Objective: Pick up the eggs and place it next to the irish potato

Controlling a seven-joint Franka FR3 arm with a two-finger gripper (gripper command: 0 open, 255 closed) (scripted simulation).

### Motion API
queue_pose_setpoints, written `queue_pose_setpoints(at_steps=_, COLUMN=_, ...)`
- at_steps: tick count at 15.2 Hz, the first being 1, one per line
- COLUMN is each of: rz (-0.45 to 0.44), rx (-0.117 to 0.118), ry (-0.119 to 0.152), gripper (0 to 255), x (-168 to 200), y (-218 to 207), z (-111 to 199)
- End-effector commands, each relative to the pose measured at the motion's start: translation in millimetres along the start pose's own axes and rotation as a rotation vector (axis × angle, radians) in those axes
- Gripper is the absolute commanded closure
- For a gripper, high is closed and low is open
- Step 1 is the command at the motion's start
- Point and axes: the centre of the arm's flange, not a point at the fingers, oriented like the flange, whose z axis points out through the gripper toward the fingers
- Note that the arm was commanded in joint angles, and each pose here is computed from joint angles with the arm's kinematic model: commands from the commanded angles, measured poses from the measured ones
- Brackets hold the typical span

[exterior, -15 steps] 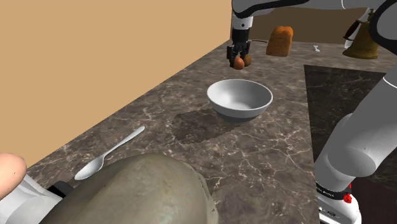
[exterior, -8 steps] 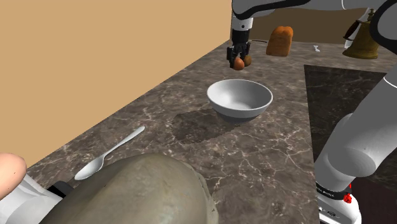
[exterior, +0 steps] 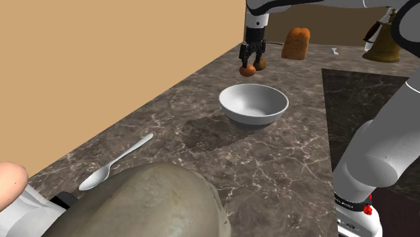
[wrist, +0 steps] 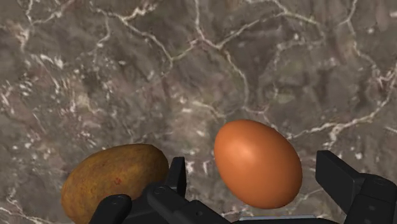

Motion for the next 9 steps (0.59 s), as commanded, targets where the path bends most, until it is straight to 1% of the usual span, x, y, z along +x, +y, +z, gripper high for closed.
queue_pose_setpoints(at_steps=1, rz=0.000, rx=0.000, ry=-0.001, gripper=0, x=1, y=-1, z=-24)
queue_pose_setpoints(at_steps=2, rz=0.000, rx=0.000, ry=-0.001, gripper=0, x=1, y=-1, z=-35)
queue_pose_setpoints(at_steps=9, rz=0.000, rx=0.000, ry=-0.001, gripper=0, x=1, y=-1, z=-35)
